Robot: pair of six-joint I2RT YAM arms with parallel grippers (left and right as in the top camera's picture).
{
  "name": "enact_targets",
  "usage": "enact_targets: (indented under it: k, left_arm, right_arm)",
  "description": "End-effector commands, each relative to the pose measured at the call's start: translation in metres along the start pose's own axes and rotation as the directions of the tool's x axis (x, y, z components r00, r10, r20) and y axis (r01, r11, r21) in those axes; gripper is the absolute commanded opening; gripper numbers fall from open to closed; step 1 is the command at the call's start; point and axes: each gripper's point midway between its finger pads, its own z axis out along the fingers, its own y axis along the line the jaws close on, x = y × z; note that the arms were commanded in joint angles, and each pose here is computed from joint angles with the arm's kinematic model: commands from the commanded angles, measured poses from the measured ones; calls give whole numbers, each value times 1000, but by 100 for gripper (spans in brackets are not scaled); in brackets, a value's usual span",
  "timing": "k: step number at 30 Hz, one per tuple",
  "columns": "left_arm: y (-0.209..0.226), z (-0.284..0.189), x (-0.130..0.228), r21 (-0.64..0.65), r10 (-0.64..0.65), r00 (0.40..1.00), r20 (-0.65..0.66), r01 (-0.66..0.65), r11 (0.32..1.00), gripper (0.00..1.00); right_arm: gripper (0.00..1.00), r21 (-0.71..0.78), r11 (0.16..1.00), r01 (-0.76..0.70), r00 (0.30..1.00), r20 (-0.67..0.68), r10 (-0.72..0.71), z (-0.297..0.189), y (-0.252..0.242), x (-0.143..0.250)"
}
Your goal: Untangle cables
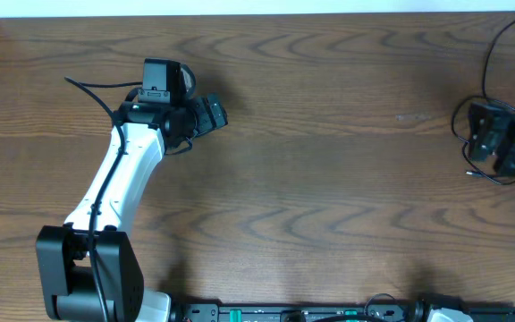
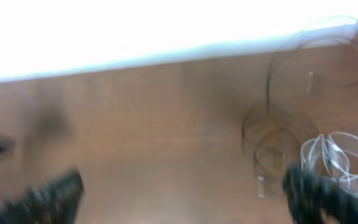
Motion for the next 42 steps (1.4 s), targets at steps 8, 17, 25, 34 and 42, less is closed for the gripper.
enact_targets:
  k: [8,17,25,34,42]
  left_arm:
    - [2,0,-3,-7,-1,1000,5,1,1000,98]
    - [2,0,-3,-7,-1,1000,5,1,1000,98]
    - [2,0,-3,-7,-1,1000,5,1,1000,98]
    - [2,0,-3,-7,-1,1000,5,1,1000,98]
    - [2,0,-3,-7,-1,1000,5,1,1000,98]
  right_arm:
    - [99,15,994,104,942,320,-103,56,3,60]
    - [99,-7,992,129,871,479,-109,74,2,139]
    - [99,-7,991,131,844,525,-108,90,-3,186]
    - [99,-9,993,117,875,474,-99,113,-9,222]
    - [99,-20,993,120,895,435,-99,118,-8,231]
